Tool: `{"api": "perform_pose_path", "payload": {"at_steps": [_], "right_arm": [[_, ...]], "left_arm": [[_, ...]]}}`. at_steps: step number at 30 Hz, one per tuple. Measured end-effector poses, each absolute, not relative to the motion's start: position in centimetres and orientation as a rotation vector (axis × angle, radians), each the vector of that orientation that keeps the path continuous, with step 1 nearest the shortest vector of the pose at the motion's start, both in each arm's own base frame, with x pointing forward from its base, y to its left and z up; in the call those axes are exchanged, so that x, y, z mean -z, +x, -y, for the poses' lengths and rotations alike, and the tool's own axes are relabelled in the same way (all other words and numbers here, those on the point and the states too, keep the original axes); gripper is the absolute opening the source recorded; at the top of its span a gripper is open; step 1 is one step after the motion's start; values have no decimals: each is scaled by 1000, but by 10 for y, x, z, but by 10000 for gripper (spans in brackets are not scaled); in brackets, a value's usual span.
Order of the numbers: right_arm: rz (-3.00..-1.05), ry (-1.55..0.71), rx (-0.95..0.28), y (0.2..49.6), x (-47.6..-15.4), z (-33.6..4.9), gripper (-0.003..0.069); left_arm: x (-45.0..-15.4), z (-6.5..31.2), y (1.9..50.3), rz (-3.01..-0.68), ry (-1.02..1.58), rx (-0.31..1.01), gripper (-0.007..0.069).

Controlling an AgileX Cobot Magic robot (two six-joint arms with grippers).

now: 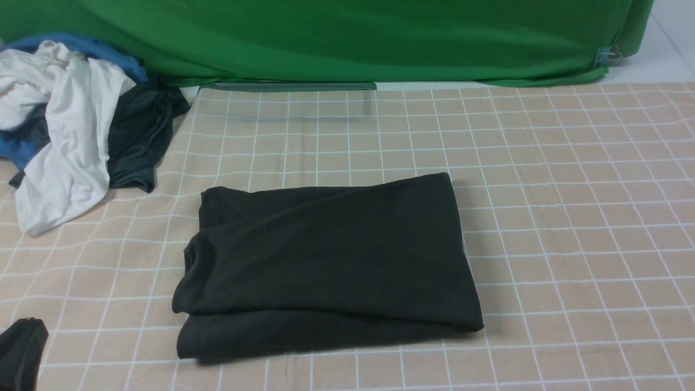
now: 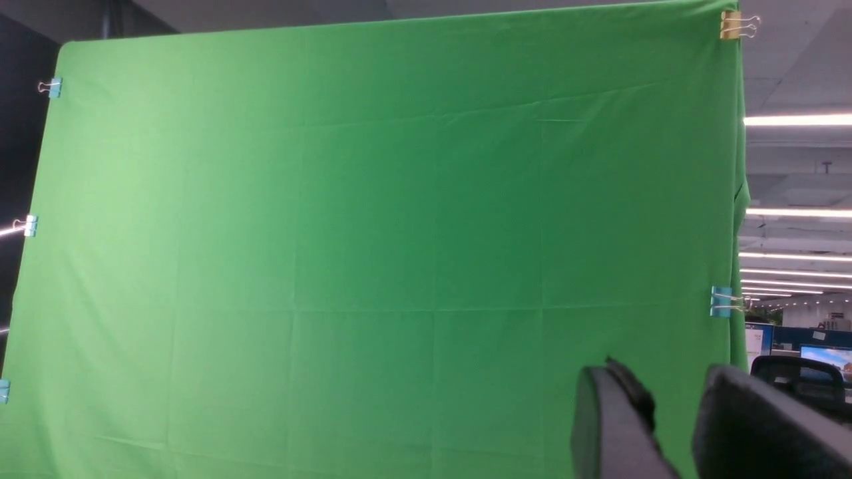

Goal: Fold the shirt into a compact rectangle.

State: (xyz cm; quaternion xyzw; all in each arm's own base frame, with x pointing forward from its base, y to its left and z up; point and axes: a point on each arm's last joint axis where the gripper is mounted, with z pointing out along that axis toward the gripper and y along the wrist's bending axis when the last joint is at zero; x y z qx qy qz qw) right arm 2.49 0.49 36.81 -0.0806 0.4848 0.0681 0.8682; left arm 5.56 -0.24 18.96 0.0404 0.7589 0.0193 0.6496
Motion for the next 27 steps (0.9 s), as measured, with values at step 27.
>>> {"api": "perform_pose_path", "payload": {"at_steps": [27], "right_arm": [[-1706, -203, 141, 60, -196, -2, 235]], "left_arm": [[-190, 2, 56, -1724, 93, -45, 20]]}}
